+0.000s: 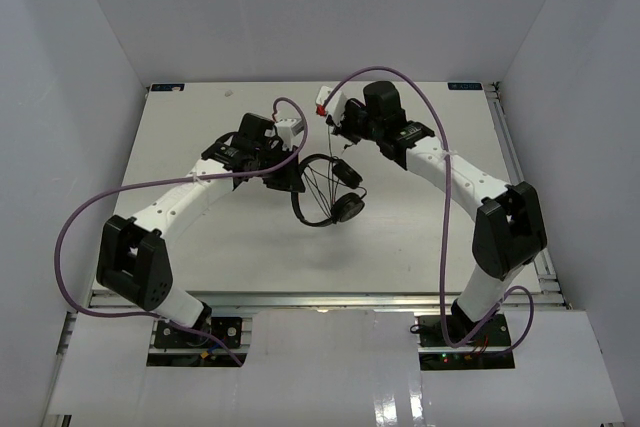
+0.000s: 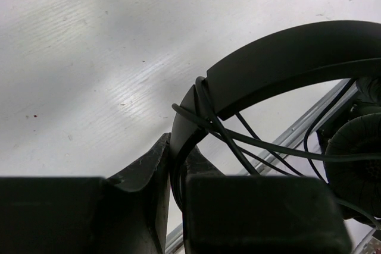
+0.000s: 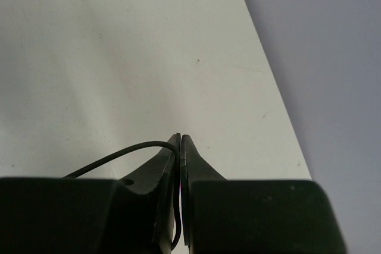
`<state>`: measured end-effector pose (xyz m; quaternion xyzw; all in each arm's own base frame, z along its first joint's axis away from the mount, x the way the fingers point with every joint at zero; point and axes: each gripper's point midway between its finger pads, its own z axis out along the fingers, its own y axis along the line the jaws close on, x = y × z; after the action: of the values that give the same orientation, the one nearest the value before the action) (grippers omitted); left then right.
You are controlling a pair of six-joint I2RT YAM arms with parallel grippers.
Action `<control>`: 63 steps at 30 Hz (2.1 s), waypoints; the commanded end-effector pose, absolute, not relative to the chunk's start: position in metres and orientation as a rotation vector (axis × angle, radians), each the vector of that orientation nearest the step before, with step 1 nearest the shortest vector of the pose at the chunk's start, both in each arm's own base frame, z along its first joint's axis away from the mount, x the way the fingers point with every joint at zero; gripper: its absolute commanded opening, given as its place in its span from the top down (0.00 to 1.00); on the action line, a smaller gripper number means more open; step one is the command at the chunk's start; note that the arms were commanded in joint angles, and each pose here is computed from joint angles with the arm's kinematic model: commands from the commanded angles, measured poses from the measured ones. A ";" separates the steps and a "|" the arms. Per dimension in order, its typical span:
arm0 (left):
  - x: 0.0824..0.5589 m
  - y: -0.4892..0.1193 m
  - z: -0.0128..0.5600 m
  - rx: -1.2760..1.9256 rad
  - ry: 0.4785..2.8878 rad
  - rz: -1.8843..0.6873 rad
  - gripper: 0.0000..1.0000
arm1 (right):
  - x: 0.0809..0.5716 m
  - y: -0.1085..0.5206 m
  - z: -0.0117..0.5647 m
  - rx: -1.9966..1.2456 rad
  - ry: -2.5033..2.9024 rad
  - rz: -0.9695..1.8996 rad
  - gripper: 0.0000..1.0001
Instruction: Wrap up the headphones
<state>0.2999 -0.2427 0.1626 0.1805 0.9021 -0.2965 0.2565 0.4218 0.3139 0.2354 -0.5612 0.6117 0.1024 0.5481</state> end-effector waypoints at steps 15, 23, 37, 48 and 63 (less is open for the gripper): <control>0.337 -0.227 0.297 0.282 2.126 -0.680 1.00 | 0.383 0.314 0.204 -1.136 1.660 0.884 0.92; 0.368 -0.208 0.301 0.137 2.095 -0.556 1.00 | 0.343 0.336 0.193 -1.028 1.695 1.319 0.92; 0.408 -0.192 0.277 -0.019 2.086 -0.522 1.00 | 0.327 0.342 0.171 -0.913 1.768 1.530 0.91; 0.423 -0.165 0.199 -0.252 2.168 -0.459 1.00 | 0.323 0.339 0.128 -0.729 1.919 1.611 0.92; 0.400 -0.167 0.091 -0.586 2.334 -0.512 1.00 | 0.326 0.349 0.056 -0.568 2.152 1.616 0.92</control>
<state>0.3808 -0.1583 0.0796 -0.1888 0.9149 -0.1629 0.3175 0.3202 0.3401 0.0615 -0.2008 0.7624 0.5848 0.1908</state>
